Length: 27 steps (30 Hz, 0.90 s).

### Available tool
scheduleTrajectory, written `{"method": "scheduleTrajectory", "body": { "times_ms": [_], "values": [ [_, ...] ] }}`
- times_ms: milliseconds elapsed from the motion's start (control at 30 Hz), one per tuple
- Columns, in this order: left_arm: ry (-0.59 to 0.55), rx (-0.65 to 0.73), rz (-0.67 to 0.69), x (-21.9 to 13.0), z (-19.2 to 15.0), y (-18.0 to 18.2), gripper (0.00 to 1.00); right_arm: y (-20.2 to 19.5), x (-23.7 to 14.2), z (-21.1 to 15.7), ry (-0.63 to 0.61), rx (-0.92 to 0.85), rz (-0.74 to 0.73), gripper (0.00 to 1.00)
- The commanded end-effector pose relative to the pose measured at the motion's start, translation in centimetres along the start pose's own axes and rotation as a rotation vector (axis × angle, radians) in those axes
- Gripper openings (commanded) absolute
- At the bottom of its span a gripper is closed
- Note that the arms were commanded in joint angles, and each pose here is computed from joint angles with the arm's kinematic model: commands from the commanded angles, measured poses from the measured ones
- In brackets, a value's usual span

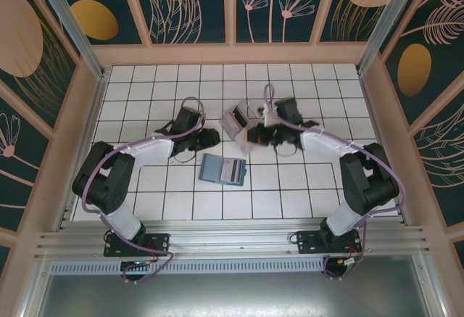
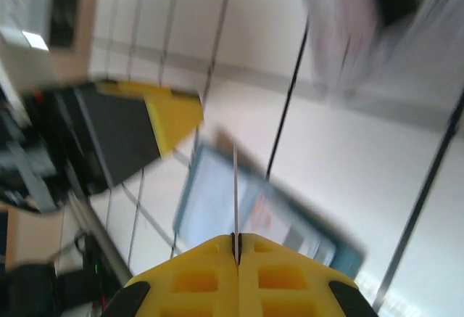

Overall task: Put the credit cards into the card holder
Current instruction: Insert the credit card into the card slot.

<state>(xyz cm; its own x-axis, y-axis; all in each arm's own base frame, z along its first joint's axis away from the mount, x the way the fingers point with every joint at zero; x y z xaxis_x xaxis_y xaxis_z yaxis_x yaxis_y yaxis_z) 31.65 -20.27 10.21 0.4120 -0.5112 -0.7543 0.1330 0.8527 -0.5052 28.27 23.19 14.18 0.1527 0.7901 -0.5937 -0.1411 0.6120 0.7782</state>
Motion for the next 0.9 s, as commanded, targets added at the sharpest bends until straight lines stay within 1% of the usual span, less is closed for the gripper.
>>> {"method": "scheduleTrajectory", "body": {
  "times_ms": [0, 133, 333, 400, 467, 600, 633, 867],
  "values": [
    [0.061, -0.012, 0.040, -1.0, -3.1, 1.7, 0.45, 1.8, 1.5, -2.9, -0.018, 0.041, 0.066, 0.04],
    [0.092, -0.051, 0.068, -1.7, -6.3, 3.5, 0.43, 0.8, 3.5, -5.4, -0.029, 0.110, 0.028, 0.03],
    [0.112, -0.128, 0.038, -2.0, -9.7, 5.1, 0.38, -0.6, 4.6, -6.0, -0.036, 0.143, 0.000, 0.03],
    [0.110, -0.151, 0.024, -2.0, -10.4, 5.3, 0.37, -0.7, 4.9, -6.0, -0.034, 0.143, 0.010, 0.03],
    [0.111, -0.165, 0.016, -1.9, -10.8, 5.4, 0.33, -0.8, 5.4, -6.0, -0.019, 0.146, 0.021, 0.03],
    [0.110, -0.176, 0.000, -1.7, -11.4, 5.0, 0.21, -1.2, 6.5, -6.3, 0.022, 0.159, 0.044, 0.03],
    [0.113, -0.176, -0.004, -1.6, -11.6, 4.9, 0.20, -1.4, 6.7, -6.3, 0.024, 0.165, 0.043, 0.03],
    [0.146, -0.167, -0.013, -0.9, -12.4, 4.0, 0.15, -1.7, 7.3, -5.9, 0.019, 0.169, 0.029, 0.02]
  ]
}}
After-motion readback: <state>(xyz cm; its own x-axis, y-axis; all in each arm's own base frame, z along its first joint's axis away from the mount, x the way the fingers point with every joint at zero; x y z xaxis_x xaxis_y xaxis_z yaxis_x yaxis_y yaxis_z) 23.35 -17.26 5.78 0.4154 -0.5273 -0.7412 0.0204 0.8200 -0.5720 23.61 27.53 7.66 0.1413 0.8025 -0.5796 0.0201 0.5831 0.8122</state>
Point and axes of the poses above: each hand's point on the last joint's axis, 136 mm out from that joint toward the fingers, its own x axis out along the fingers, its own y axis along the line the jaws close on, z = x × y, the point moved 6 cm from there along -x, back along the fingers, and after that the axes turned 8 degrees about x, right-handed, at the moved point
